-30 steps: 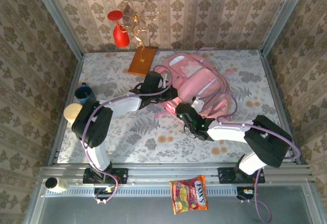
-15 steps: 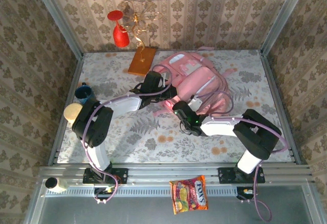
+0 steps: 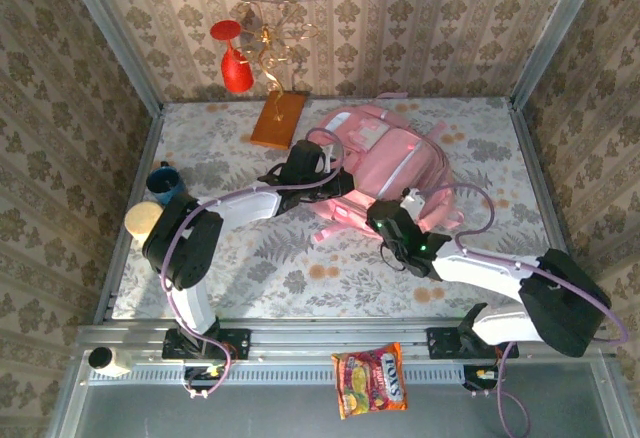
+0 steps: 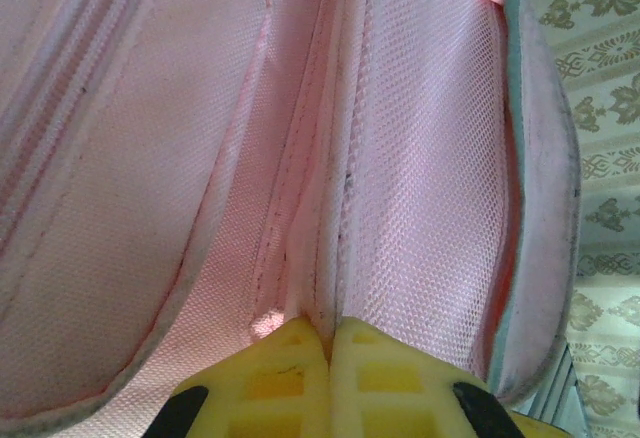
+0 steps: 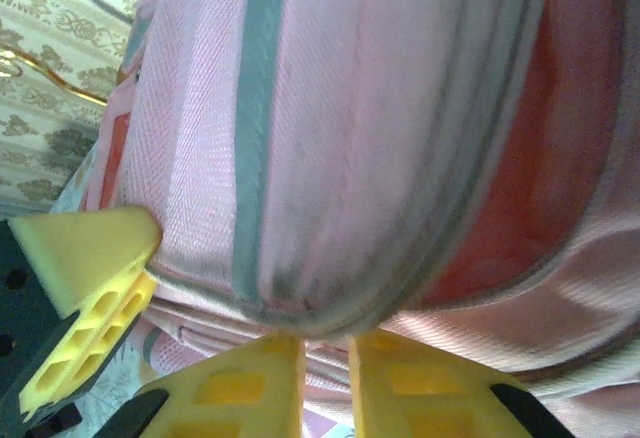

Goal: Pack the student bag

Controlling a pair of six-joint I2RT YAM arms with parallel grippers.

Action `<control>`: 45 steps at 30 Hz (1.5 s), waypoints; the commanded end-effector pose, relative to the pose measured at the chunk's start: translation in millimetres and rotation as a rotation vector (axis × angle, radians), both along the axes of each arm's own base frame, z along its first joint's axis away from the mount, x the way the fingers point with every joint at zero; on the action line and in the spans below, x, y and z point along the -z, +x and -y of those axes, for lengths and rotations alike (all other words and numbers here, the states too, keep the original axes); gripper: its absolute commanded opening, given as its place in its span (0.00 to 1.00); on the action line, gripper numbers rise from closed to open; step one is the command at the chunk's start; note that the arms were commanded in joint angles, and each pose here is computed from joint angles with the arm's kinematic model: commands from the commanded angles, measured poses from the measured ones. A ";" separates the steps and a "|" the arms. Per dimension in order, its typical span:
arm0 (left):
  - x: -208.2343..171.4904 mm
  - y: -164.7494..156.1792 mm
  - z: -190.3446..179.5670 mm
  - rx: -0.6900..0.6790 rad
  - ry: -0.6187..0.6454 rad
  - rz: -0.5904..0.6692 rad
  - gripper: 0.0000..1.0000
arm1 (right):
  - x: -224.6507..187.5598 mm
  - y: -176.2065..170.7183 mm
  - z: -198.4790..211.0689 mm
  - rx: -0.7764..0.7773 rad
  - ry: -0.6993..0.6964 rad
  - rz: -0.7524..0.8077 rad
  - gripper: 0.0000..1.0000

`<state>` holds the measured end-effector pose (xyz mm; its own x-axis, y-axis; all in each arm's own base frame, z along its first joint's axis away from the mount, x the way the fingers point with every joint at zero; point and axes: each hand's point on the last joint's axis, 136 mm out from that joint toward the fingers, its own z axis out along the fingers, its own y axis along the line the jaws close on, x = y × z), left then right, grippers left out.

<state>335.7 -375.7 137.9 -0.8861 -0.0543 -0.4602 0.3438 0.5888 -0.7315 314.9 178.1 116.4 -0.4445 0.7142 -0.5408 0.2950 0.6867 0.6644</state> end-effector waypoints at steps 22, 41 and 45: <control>-12.6 4.2 3.2 0.034 -0.007 0.042 0.00 | 15.6 1.8 -24.6 -0.202 -0.409 -0.087 0.41; -11.8 3.9 2.8 0.037 -0.002 0.045 0.00 | 25.1 -2.3 -8.0 -0.120 -0.648 -0.105 0.20; -9.3 5.0 -0.9 0.035 0.014 0.052 0.00 | 21.1 -4.1 5.1 -0.112 -0.666 -0.102 0.12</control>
